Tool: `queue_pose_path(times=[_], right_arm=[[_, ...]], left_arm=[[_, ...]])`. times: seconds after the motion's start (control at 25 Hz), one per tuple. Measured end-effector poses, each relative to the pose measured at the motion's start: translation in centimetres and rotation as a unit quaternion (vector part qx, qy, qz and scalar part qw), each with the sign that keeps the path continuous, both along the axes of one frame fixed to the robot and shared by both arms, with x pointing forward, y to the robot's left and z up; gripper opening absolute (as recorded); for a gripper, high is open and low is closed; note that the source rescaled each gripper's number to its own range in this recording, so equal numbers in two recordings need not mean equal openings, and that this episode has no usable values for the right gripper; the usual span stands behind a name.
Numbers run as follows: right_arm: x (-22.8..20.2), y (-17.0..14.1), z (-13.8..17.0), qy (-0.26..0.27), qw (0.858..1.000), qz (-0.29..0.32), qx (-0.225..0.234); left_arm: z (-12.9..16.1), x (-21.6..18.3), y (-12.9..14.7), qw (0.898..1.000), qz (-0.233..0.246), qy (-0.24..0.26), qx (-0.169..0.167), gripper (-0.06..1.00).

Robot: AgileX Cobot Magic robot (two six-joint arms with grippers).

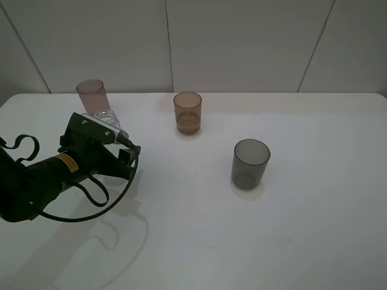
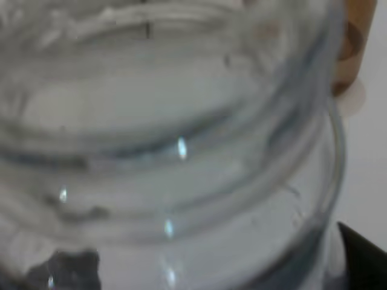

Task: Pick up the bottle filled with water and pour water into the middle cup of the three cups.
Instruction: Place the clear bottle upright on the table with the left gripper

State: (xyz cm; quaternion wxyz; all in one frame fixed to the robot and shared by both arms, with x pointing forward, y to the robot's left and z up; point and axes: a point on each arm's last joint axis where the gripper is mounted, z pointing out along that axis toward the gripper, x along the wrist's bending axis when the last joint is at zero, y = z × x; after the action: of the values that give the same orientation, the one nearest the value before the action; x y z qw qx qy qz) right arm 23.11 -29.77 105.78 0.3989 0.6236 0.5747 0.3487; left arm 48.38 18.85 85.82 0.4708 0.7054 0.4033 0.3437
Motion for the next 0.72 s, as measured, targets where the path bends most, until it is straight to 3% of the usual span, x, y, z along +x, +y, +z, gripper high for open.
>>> queue_pose_path(times=[0.36, 0.72], right_arm=[[0.0, 0.0, 0.0, 0.0, 1.0, 0.0, 0.0], [0.0, 0.0, 0.0, 0.0, 1.0, 0.0, 0.0]], left_arm=[[3.8, -0.4, 0.5, 0.998, 0.007, -0.066, -0.004, 0.71], [10.2, -1.1, 1.2, 0.982, 0.03, -0.176, -0.056, 0.72]])
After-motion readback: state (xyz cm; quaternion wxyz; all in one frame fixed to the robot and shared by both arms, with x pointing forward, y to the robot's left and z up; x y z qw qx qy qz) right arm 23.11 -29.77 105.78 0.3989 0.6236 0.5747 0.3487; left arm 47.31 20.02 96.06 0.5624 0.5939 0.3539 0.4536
